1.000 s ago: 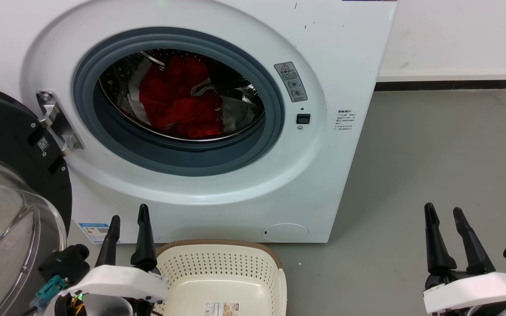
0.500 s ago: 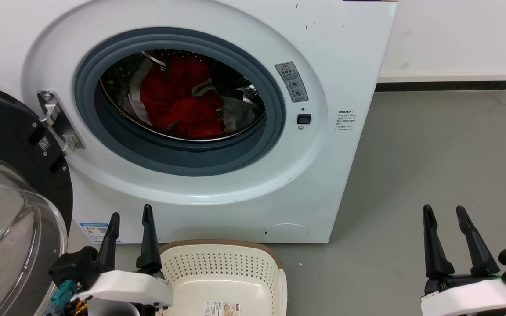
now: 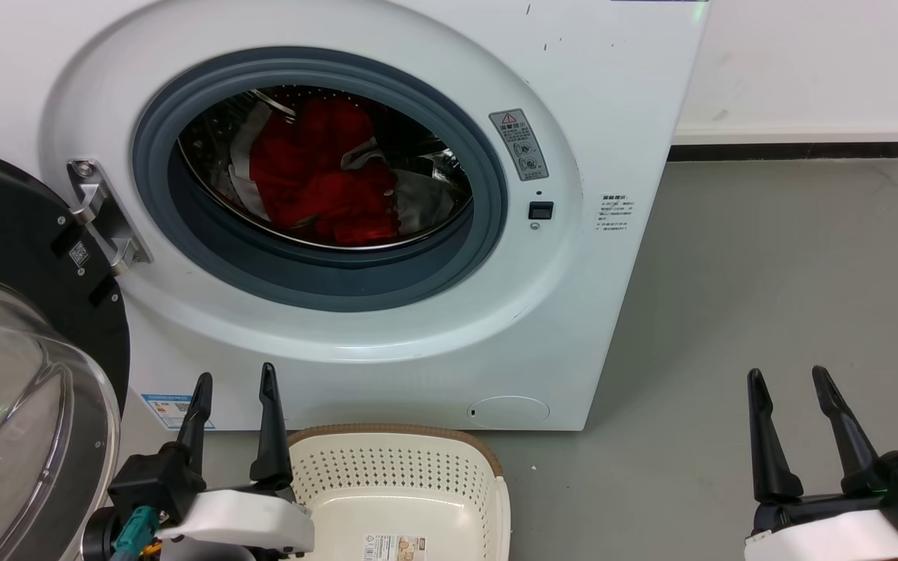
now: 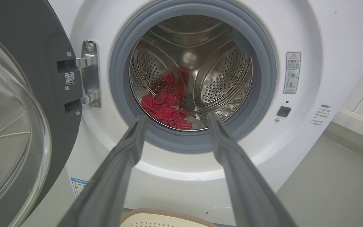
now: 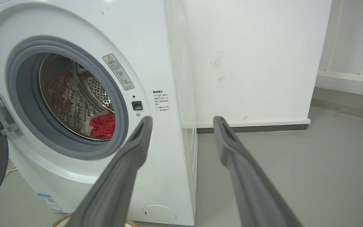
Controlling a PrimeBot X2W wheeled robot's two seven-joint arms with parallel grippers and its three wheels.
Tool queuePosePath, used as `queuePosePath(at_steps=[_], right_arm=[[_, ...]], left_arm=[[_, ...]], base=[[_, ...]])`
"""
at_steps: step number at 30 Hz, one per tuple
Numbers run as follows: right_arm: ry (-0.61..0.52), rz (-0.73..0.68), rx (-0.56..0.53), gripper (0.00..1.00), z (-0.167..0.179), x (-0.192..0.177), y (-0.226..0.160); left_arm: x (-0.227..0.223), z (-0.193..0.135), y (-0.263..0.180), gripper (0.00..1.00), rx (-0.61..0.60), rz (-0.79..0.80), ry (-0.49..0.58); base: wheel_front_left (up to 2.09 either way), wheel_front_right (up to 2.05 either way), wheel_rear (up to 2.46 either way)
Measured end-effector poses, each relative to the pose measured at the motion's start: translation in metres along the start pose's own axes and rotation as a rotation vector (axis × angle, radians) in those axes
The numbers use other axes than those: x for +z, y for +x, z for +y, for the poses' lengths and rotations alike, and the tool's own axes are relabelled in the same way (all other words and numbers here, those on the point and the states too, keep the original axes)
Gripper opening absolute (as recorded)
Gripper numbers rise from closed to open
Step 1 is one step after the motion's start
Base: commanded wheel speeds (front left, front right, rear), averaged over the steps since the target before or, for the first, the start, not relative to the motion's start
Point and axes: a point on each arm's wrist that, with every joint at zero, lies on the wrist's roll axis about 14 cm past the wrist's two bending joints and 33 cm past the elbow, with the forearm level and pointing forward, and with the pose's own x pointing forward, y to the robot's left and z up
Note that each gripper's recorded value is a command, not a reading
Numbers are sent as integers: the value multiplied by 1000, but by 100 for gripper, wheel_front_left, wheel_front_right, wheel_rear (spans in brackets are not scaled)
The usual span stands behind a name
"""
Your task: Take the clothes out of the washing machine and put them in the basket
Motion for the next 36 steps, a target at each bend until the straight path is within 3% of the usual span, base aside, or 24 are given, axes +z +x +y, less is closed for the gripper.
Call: queuePosePath(at_steps=[36], right_arm=[[-169, -57, 39, 100, 6, 11, -6]], left_arm=[[8, -8, -8, 100, -32, -75, 239]], base=[[0, 0, 0]])
